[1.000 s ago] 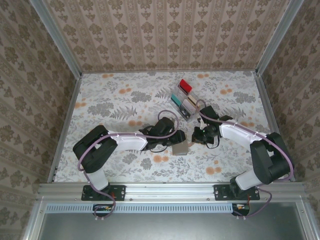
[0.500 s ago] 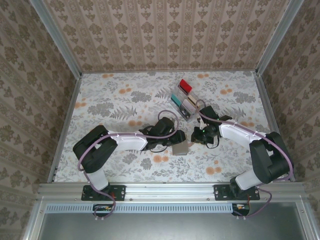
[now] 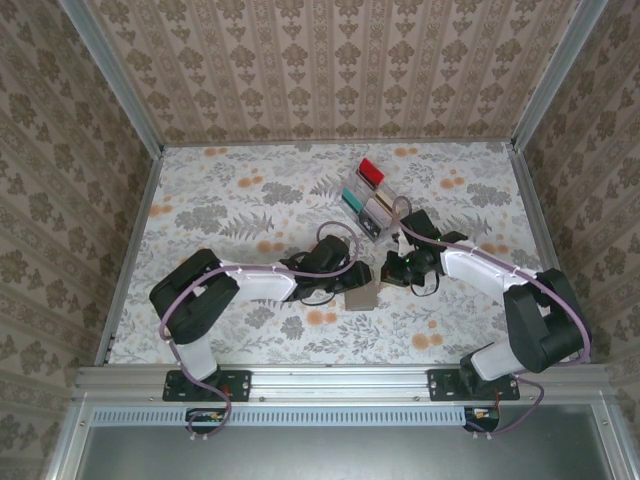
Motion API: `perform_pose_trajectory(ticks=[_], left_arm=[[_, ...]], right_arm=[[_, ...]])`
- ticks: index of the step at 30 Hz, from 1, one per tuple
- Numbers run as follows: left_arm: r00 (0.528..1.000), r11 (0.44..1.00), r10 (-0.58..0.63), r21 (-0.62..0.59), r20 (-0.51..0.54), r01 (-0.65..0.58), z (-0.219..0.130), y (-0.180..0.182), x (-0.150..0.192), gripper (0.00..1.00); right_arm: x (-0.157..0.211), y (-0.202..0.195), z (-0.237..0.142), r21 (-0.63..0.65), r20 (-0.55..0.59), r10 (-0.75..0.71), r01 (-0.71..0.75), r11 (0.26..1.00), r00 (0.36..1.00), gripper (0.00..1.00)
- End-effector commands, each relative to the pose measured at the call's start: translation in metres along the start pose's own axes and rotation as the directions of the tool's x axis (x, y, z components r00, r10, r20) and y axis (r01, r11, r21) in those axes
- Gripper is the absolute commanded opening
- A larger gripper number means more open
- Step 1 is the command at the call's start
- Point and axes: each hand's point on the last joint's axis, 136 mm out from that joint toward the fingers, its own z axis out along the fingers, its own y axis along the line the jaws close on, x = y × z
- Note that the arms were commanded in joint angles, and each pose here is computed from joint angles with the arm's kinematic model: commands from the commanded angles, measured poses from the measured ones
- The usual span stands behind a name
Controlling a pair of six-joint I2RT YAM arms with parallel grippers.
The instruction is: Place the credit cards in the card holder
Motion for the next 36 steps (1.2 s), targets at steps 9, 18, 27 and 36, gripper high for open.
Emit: perform_pose_trajectory(ticks=[9,18,27,36], left_arm=[[1.000,1.000,-0.018,-0.003,-0.004,0.018,0.008,0.003,0.003,0.46],[0.999,0.999,-0.033,0.008,0.020,0.033,0.005,0.004,0.002,0.40],[0.997,0.999,0.015,0.038,0.076,-0.018,-0.010,-0.009,-0.007,0.44],[0.990,0.997,0.066,-0.040,0.123,-0.062,-0.029,-0.004,-0.012,0.49]], right_arm=[[0.007,0.025,0.007,-0.168,-0.052,0.037,-0.045,0.985,0.998,0.00],[0.009,0.021,0.026,-0.169,-0.087,0.075,-0.089,0.982,0.993,0.00],[0.009,0.009,0.035,-0.123,-0.089,0.102,-0.113,0.986,0.991,0.00],[0.007,0.009,0.037,-0.125,-0.089,0.107,-0.118,0.985,0.990,0.00]])
